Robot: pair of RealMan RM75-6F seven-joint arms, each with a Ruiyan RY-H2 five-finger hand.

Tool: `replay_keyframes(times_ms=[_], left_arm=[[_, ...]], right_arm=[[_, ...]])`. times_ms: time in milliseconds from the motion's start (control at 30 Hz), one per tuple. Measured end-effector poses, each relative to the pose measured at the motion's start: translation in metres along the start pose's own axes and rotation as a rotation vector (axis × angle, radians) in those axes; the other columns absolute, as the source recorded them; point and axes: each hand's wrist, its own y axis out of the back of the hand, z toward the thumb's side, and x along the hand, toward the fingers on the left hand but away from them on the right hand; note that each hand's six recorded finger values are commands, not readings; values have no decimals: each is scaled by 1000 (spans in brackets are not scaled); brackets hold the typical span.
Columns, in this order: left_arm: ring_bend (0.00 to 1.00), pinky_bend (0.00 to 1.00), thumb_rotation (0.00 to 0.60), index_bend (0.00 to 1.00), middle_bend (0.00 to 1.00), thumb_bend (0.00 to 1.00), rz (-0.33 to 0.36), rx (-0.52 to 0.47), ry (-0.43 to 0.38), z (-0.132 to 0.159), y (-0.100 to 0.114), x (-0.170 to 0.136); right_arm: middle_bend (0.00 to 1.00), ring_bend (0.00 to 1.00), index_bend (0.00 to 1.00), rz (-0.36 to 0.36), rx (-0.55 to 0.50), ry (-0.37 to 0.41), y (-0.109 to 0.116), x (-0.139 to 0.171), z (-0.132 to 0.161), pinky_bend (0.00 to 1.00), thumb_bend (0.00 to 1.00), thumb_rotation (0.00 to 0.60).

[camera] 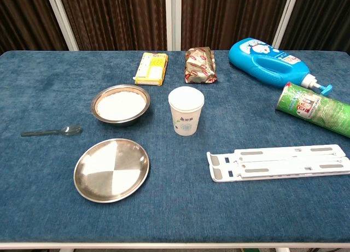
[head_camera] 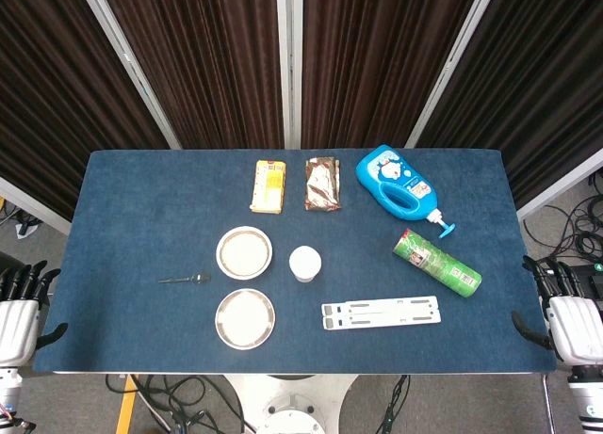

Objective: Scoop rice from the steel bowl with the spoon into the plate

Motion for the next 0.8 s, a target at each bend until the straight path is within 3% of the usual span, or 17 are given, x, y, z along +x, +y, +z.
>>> replay_keyframes(times_ms=[367,533,667,800], left_arm=[[130,90,600,236,219,136,-41,-25,5,2,-4,6],[170,110,600,239,261,126,-70,-40,-10,9,-4,27],[271,273,600,276,363,124,-56,-70,-53,23,1,57],[469,616,600,358,528,123,-61,-100,-91,40,-4,89]], right_arm=[[174,0,0,-5,8,-6,2,-4,-2,0,245,600],[174,0,0,-16,22,1,7,-11,-1,0,245,600],[174,0,0,-20,30,10,10,-16,2,0,246,600],[174,0,0,-18,37,7,11,-18,1,0,246,600]])
